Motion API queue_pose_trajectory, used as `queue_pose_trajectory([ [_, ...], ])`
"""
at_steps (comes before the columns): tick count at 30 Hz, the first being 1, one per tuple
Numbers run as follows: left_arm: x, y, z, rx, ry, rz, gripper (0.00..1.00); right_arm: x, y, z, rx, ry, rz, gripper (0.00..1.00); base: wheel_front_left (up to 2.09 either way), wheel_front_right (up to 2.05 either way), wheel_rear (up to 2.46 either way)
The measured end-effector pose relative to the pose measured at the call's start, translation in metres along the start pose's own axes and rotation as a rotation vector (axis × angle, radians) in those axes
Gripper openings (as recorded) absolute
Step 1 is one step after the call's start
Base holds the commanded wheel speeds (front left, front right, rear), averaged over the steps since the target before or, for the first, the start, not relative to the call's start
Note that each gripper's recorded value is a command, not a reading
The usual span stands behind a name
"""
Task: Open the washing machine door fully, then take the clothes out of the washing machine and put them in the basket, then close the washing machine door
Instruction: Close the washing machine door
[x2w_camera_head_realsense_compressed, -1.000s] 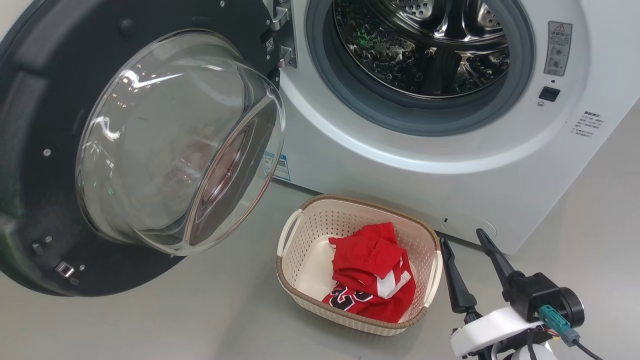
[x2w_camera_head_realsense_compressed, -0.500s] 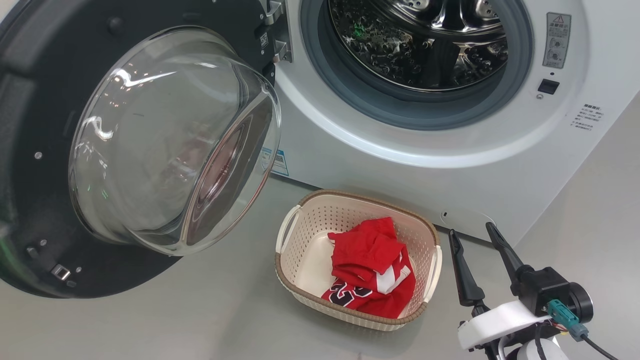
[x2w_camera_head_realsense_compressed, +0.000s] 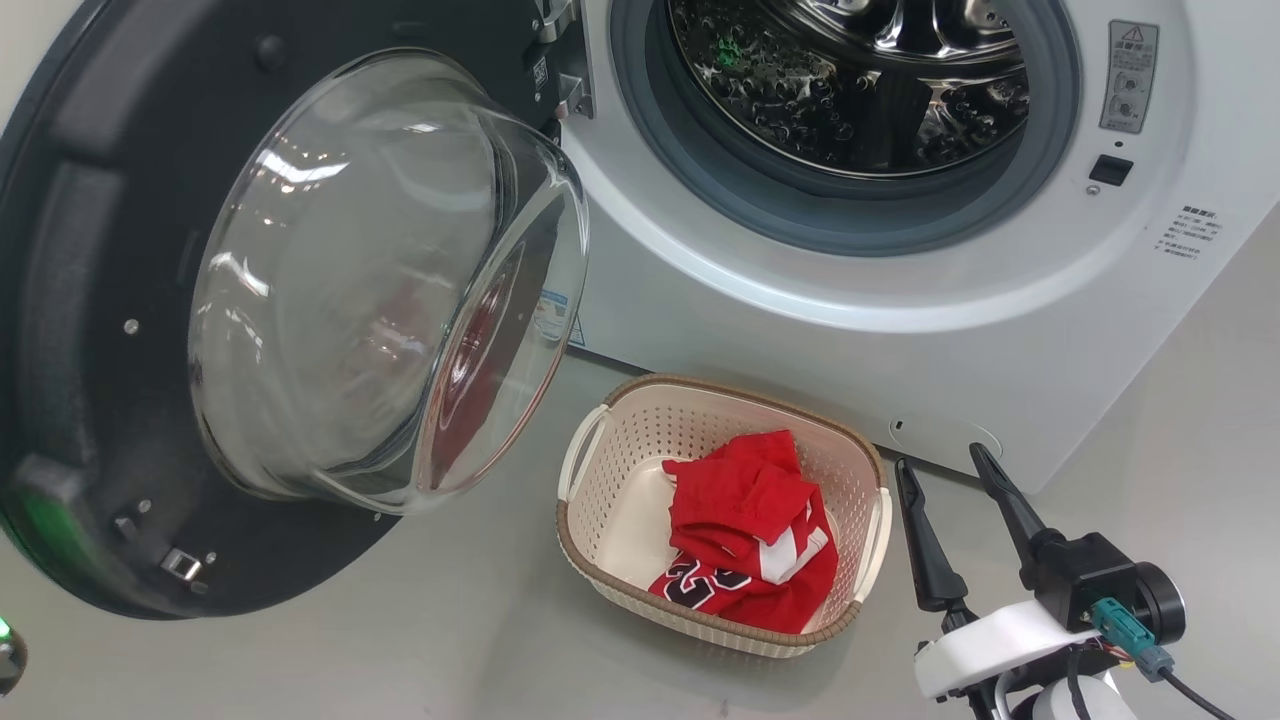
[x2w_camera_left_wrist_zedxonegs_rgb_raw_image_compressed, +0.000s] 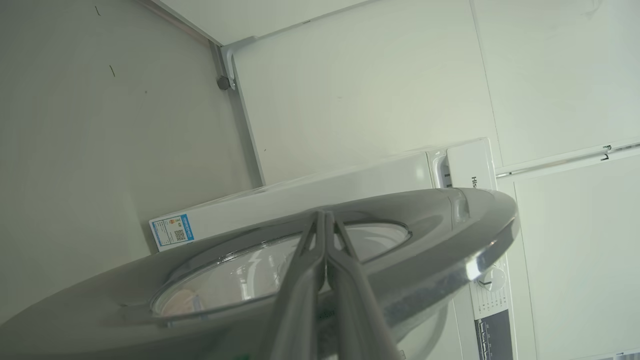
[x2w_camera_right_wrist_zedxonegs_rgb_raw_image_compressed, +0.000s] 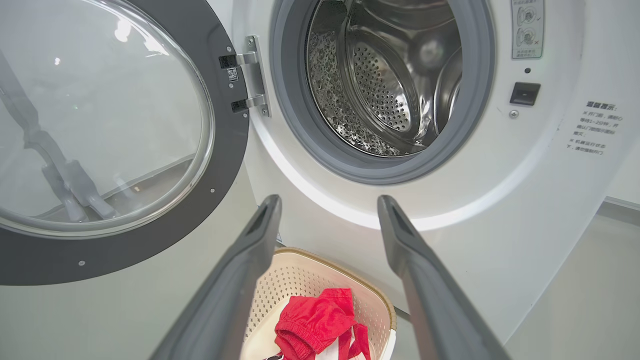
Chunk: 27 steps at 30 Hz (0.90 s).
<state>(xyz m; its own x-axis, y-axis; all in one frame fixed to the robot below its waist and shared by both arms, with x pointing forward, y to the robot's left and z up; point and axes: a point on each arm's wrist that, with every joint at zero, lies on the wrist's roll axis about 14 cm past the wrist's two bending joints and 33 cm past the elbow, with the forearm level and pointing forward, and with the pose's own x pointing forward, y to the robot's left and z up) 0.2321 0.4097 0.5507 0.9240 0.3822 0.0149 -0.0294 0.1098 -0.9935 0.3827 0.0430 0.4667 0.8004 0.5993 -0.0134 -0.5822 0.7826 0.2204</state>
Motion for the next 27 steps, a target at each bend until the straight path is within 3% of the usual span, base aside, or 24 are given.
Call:
queue_pose_trajectory([
  [27,-0.013,-0.007,-0.132,-0.195,0.535,-0.076,0.00,-0.003,-0.014,0.003,-0.004,-0.012,-0.041,1.00,0.00,0.00,0.00],
])
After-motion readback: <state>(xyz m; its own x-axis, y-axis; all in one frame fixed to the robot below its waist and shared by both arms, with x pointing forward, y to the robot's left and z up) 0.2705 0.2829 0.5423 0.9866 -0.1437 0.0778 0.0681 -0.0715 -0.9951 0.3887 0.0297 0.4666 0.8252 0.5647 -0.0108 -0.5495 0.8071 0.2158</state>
